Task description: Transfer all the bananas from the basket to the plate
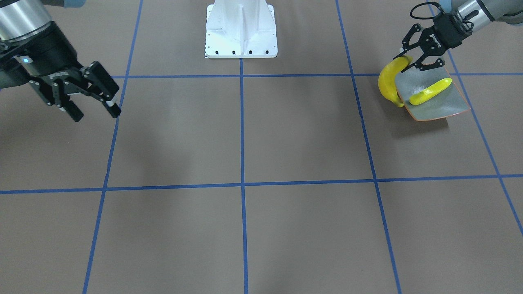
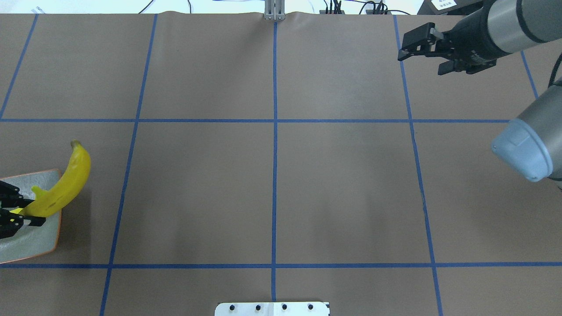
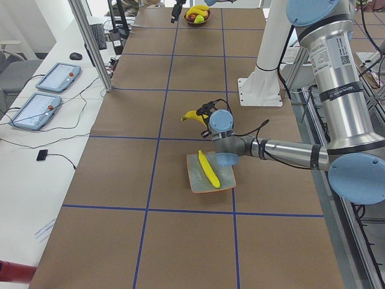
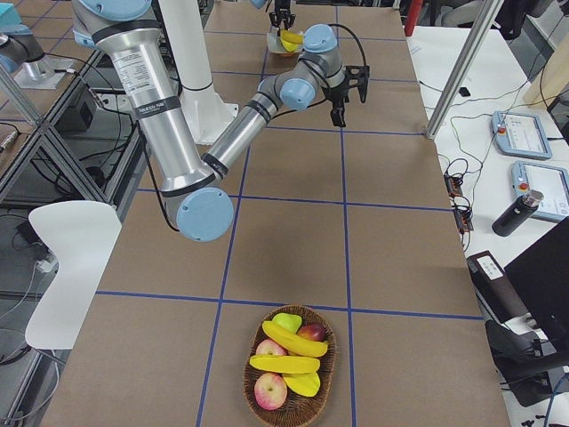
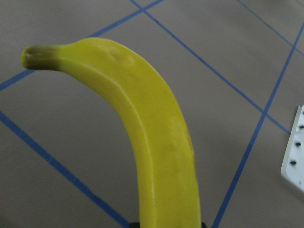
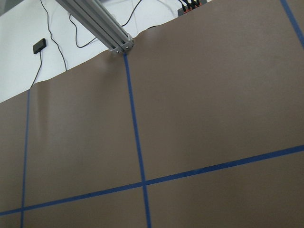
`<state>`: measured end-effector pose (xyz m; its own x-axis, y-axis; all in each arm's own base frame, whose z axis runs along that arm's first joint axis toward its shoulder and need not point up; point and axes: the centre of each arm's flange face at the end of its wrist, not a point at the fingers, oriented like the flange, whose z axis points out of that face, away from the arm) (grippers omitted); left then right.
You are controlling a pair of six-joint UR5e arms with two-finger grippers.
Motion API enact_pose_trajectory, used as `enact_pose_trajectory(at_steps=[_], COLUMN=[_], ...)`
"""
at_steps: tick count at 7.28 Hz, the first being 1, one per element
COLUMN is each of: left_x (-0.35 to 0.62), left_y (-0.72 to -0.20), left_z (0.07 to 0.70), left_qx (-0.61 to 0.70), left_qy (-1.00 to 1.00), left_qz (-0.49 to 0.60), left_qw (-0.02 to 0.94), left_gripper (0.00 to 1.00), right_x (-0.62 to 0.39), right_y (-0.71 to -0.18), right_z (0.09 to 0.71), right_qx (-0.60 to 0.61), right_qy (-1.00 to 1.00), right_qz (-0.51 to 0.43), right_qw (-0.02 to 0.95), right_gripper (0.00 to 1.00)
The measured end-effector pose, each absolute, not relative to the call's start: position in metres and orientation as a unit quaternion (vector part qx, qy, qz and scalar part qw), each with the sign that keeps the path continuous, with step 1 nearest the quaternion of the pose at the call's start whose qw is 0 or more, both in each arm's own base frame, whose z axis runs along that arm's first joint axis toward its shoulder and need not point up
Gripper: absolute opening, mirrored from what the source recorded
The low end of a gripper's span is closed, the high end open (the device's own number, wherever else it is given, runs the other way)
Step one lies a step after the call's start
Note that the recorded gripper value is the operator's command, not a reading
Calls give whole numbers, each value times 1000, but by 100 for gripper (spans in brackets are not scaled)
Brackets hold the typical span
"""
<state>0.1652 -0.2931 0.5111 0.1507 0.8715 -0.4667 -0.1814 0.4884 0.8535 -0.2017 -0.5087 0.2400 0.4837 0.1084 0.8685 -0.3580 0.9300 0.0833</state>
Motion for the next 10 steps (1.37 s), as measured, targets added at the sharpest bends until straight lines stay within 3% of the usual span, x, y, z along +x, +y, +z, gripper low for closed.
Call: enact_pose_trajectory(at_steps=[3, 4, 7, 10], left_x=[144, 142, 134, 131], left_y=[-269, -267, -268, -273], left_z=[591, 609, 647, 657], left_qx=[351, 349, 346, 347], left_qy=[453, 442, 417, 410], left_qz=[491, 506, 525, 521], left_qw=[656, 653, 657, 663], left_gripper=[0, 17, 99, 100], right_x=[-119, -91, -45, -23], right_y=[-547, -559, -569, -566], right_z=[312, 333, 372, 391], right_qx=[133, 132, 137, 143], right_qy=[-458, -456, -445, -436], right_qz=[96, 85, 71, 66], right_qw=[874, 876, 882, 886], right_gripper=[100, 100, 100, 100])
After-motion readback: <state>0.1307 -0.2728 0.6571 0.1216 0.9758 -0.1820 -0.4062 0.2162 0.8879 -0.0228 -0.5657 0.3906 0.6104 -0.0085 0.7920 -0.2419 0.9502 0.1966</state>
